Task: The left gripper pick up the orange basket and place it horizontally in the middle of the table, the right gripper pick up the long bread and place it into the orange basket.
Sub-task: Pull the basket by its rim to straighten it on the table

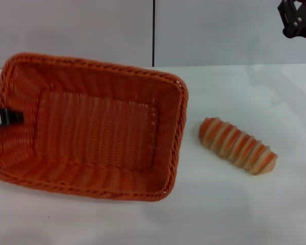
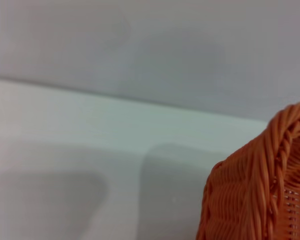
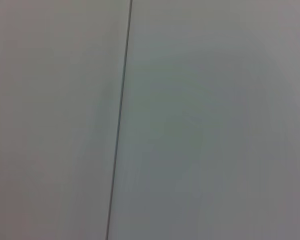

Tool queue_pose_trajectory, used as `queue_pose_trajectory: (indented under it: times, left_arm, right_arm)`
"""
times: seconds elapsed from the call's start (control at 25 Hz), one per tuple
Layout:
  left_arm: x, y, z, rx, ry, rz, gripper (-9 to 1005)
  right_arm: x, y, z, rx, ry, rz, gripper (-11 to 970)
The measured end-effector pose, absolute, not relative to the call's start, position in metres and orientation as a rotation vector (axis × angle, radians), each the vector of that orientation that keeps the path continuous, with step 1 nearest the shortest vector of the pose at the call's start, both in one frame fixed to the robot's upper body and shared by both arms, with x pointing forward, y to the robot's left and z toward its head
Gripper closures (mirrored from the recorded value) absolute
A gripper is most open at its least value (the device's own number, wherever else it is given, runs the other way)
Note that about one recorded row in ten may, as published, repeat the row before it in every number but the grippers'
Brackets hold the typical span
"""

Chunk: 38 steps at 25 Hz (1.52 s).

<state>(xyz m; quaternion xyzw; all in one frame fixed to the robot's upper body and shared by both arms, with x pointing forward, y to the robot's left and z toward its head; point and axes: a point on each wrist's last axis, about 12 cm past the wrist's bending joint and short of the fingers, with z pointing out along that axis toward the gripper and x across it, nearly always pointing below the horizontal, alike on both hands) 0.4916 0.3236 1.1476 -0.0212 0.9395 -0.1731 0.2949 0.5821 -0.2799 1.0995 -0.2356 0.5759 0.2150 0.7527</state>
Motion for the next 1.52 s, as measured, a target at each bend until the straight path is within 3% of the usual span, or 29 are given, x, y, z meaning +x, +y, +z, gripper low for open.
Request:
queue_pose_trajectory:
  times: [0.36, 0.76, 1.28, 1.52]
  left_arm:
    - [0.484, 0.321, 1.138, -0.073, 2.520, -0.501, 850]
    - [0.506, 0.306, 1.139, 0.027, 2.545, -0.521, 851]
    - [0.510, 0.304, 1.140, 0.039, 2.558, -0.541, 872]
    - [0.511, 0.302, 1.142, 0.055, 2.559, -0.544, 680]
  right_arm:
    - [0.583, -0.283, 1.101, -0.522, 1.255, 0.481, 810]
    - [0.574, -0.288, 1.097, -0.511, 1.252, 0.486, 804]
    - [0.574, -0.293, 1.098, -0.502, 1.257, 0.480, 797]
    - [0.575, -0.293, 1.098, -0.503, 1.255, 0.480, 793]
